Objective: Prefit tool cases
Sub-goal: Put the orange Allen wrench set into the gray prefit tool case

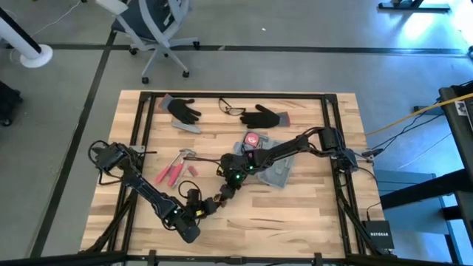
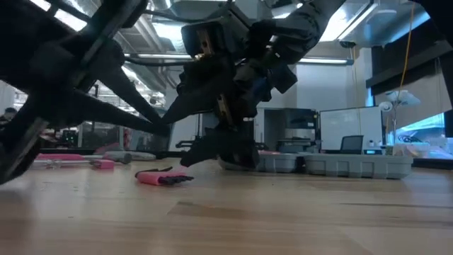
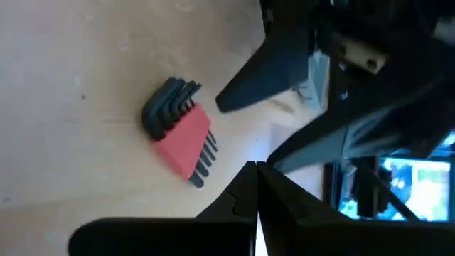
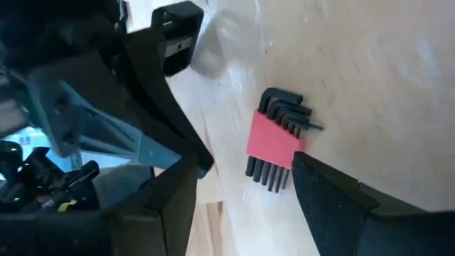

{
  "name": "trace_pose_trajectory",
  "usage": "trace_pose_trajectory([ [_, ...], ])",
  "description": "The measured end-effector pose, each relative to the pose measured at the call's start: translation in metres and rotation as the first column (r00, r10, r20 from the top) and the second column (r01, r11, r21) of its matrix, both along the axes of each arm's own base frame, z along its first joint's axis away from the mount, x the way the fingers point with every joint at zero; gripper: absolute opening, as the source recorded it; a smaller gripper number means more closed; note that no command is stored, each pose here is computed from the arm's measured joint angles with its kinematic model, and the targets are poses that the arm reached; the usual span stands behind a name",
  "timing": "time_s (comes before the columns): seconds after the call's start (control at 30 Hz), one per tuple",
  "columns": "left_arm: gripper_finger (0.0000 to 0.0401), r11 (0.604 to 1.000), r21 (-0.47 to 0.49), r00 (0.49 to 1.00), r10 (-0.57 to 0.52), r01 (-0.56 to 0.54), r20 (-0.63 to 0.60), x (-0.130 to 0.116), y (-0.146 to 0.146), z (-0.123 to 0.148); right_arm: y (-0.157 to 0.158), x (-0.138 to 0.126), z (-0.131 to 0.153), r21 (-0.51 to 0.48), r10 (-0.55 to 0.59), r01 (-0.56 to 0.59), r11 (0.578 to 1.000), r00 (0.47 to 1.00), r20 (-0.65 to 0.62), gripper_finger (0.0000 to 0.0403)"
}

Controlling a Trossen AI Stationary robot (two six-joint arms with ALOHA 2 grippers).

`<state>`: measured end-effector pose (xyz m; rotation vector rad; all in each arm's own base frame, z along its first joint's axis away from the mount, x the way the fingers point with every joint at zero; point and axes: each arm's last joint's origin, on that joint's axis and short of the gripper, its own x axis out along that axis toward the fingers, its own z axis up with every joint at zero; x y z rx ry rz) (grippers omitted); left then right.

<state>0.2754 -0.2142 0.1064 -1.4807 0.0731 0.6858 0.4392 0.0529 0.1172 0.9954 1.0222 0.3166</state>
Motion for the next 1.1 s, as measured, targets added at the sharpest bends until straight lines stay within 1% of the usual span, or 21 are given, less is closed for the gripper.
trace_pose_trajectory([
  [0.03, 0.0, 1.0, 0.002, 0.999, -0.031, 0.031, -0.031, -0.001, 0.0, 0.0, -0.003, 0.0, 0.0, 0.011, 0.004, -0.004, 1.0, 1.0, 0.001, 0.022],
  [0.1, 0.0, 0.992, -0.06, 0.989, -0.113, 0.108, -0.093, -0.004, -0.005, 0.0, -0.005, 0.0, 0.001, 0.028, 0.012, -0.012, 1.0, 1.0, 0.001, 0.022],
  [0.2, 0.0, 0.983, -0.09, 0.973, -0.172, 0.16, -0.152, -0.015, -0.011, 0.004, -0.011, 0.001, 0.002, 0.046, 0.016, -0.017, 0.999, 1.0, 0.002, 0.022],
  [0.3, 0.0, 0.976, -0.103, 0.943, -0.213, 0.193, -0.257, -0.021, -0.004, 0.011, -0.013, 0.0, 0.005, 0.047, 0.021, -0.021, 0.999, 1.0, 0.011, 0.022],
  [0.4, 0.0, 0.976, -0.084, 0.913, -0.218, 0.202, -0.344, -0.02, 0.005, 0.022, -0.015, 0.0, 0.017, 0.004, 0.02, -0.02, 1.0, 0.998, 0.062, 0.022],
  [0.47, 0.0, 0.97, -0.067, 0.881, -0.24, 0.233, -0.409, -0.017, 0.008, 0.026, -0.016, -0.001, 0.026, -0.041, -0.019, 0.023, 0.999, 0.997, 0.078, 0.022],
  [0.5, 0.0, 0.965, -0.057, 0.867, -0.254, 0.254, -0.429, -0.014, 0.009, 0.028, -0.017, -0.002, 0.029, -0.064, -0.042, 0.047, 0.997, 0.996, 0.075, 0.022],
  [0.57, 0.0, 0.957, -0.051, 0.862, -0.279, 0.285, -0.422, -0.006, 0.01, 0.029, -0.012, -0.005, 0.034, -0.115, -0.076, 0.082, 0.99, 0.995, 0.058, 0.0212],
  [0.63, 0.0, 0.96, -0.032, 0.858, -0.265, 0.28, -0.44, -0.002, 0.015, 0.025, -0.006, -0.01, 0.037, -0.173, -0.087, 0.091, 0.981, 0.996, 0.033, 0.0193],
  [0.7, 0.0, 0.964, -0.011, 0.849, -0.239, 0.266, -0.471, -0.002, 0.02, 0.02, 0.006, -0.016, 0.037, -0.218, -0.067, 0.064, 0.974, 0.998, -0.004, 0.0162],
  [0.77, 0.0, 0.967, -0.009, 0.847, -0.227, 0.254, -0.481, -0.001, 0.023, 0.019, 0.017, -0.022, 0.034, -0.253, -0.032, 0.021, 0.967, 0.999, -0.042, 0.0115],
  [0.83, 0.0, 0.97, -0.012, 0.849, -0.218, 0.242, -0.482, -0.001, 0.024, 0.018, 0.029, -0.026, 0.033, -0.271, -0.001, -0.016, 0.963, 0.998, -0.06, 0.0049],
  [0.87, 0.0, 0.971, -0.011, 0.849, -0.214, 0.238, -0.483, -0.002, 0.025, 0.017, 0.036, -0.028, 0.034, -0.279, 0.011, -0.026, 0.96, 0.998, -0.057, 0.0025],
  [0.9, 0.0, 0.972, -0.003, 0.848, -0.205, 0.233, -0.488, -0.003, 0.026, 0.015, 0.044, -0.029, 0.035, -0.283, 0.021, -0.035, 0.958, 0.998, -0.053, 0.0015],
  [0.93, 0.0, 0.973, 0.001, 0.847, -0.2, 0.231, -0.493, -0.003, 0.028, 0.014, 0.05, -0.031, 0.035, -0.289, 0.016, -0.03, 0.957, 0.998, -0.053, 0.0014],
  [1.0, 0.0, 0.974, -0.002, 0.851, -0.201, 0.228, -0.486, -0.004, 0.029, 0.012, 0.064, -0.033, 0.035, -0.311, -0.018, 0.001, 0.951, 0.998, -0.052, 0.0007],
  [1.1, 0.0, 0.972, 0.006, 0.855, -0.202, 0.233, -0.478, -0.004, 0.034, 0.008, 0.078, -0.036, 0.035, -0.375, -0.136, 0.116, 0.92, 0.99, -0.027, 0.0002],
])
